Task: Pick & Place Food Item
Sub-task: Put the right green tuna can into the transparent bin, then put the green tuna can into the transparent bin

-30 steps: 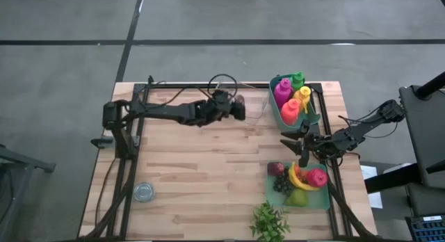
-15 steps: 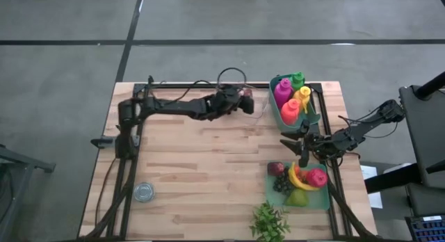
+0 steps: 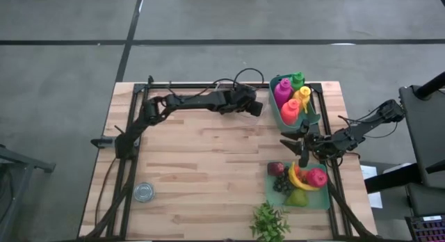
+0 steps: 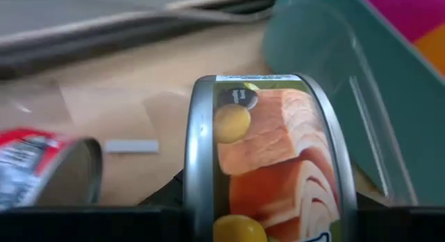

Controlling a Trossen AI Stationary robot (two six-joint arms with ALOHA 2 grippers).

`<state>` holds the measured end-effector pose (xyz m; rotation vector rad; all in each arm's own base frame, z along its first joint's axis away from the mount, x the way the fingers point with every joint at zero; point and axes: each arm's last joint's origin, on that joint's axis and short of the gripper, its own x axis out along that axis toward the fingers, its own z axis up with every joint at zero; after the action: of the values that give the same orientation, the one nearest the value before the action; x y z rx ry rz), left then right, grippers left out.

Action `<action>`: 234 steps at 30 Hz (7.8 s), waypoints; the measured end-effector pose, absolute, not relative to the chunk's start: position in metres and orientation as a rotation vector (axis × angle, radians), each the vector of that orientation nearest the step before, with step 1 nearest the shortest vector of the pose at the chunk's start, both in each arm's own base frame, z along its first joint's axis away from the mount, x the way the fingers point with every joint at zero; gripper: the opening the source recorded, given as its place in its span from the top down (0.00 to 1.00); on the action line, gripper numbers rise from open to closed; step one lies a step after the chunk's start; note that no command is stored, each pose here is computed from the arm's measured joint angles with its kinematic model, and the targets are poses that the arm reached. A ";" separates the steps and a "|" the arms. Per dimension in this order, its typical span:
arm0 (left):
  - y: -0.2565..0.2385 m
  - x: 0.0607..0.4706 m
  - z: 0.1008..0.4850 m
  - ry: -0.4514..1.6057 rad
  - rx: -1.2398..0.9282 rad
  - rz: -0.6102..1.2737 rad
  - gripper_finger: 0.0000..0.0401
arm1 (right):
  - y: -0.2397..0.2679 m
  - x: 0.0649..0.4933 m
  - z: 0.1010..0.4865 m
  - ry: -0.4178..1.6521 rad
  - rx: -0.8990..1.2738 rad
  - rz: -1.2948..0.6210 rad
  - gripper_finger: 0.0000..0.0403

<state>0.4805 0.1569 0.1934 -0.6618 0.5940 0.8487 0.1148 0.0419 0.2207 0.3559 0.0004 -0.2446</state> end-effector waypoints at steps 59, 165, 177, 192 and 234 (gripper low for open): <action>0.154 0.459 0.219 0.620 -0.678 0.837 0.34 | 0.042 0.115 0.221 0.000 0.356 -0.245 0.61; -0.118 0.190 0.161 1.230 -1.528 1.325 0.34 | 0.042 0.115 0.221 0.000 0.356 -0.244 0.61; -0.077 0.228 0.166 0.935 -1.380 1.016 0.34 | 0.042 0.115 0.221 0.000 0.356 -0.245 0.61; -0.035 0.289 0.144 0.784 -1.240 0.689 0.34 | 0.042 0.115 0.221 0.000 0.356 -0.244 0.61; -0.071 0.266 0.179 1.125 -1.115 1.185 0.34 | 0.042 0.115 0.221 0.000 0.356 -0.244 0.61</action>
<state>0.2656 -0.0711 0.1789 -1.1149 1.1249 1.1854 0.1148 0.0419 0.2208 0.3564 -0.0002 -0.2443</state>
